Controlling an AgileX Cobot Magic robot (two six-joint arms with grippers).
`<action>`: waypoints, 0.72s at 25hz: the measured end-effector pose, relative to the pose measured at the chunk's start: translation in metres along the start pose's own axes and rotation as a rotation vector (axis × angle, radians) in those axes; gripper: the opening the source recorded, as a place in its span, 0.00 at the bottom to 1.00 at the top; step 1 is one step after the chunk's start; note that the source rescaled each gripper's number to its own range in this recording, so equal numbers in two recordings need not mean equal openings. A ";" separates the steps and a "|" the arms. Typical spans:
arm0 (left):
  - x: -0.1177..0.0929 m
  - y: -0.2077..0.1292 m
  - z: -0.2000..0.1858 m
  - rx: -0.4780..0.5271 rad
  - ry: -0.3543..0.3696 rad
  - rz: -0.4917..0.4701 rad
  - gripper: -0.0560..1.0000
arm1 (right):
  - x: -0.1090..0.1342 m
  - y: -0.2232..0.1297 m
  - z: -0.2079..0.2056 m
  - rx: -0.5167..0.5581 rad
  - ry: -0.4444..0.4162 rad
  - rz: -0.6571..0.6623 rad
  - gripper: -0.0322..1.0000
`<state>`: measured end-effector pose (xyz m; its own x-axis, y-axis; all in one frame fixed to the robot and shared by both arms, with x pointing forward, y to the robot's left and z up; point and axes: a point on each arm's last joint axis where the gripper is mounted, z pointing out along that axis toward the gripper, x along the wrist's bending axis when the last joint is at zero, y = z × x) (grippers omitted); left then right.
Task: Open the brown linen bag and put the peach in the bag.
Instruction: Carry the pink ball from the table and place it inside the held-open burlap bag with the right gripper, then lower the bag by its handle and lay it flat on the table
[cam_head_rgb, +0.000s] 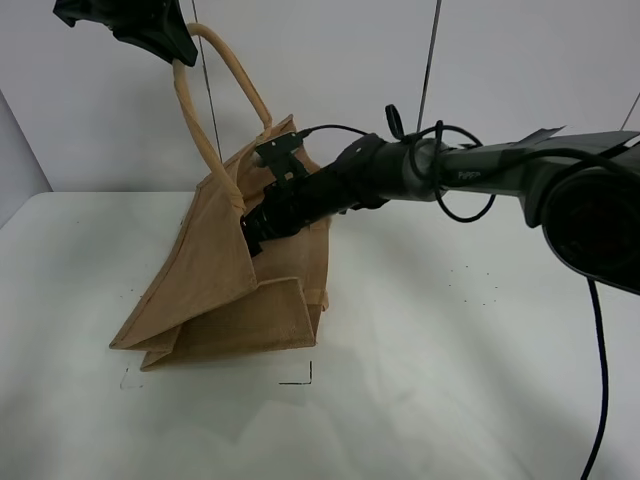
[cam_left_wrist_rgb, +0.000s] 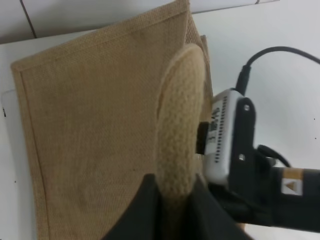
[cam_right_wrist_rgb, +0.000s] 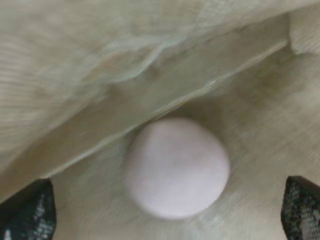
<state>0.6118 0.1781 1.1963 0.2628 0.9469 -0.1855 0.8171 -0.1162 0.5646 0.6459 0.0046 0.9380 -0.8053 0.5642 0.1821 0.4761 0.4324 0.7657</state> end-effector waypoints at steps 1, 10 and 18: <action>0.000 0.000 0.000 0.000 0.000 0.000 0.05 | 0.001 0.003 -0.008 0.024 0.011 0.004 1.00; 0.000 0.000 0.000 0.000 0.000 0.000 0.05 | -0.019 0.013 -0.072 0.226 -0.105 0.117 1.00; 0.000 0.000 0.000 0.000 0.000 0.000 0.05 | -0.036 0.014 -0.115 0.500 -0.292 0.238 1.00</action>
<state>0.6118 0.1781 1.1963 0.2628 0.9469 -0.1855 0.8171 -0.1162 0.5646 0.6405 -0.0908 1.0134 -0.5604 0.8242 0.0820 0.7953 0.5078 0.3311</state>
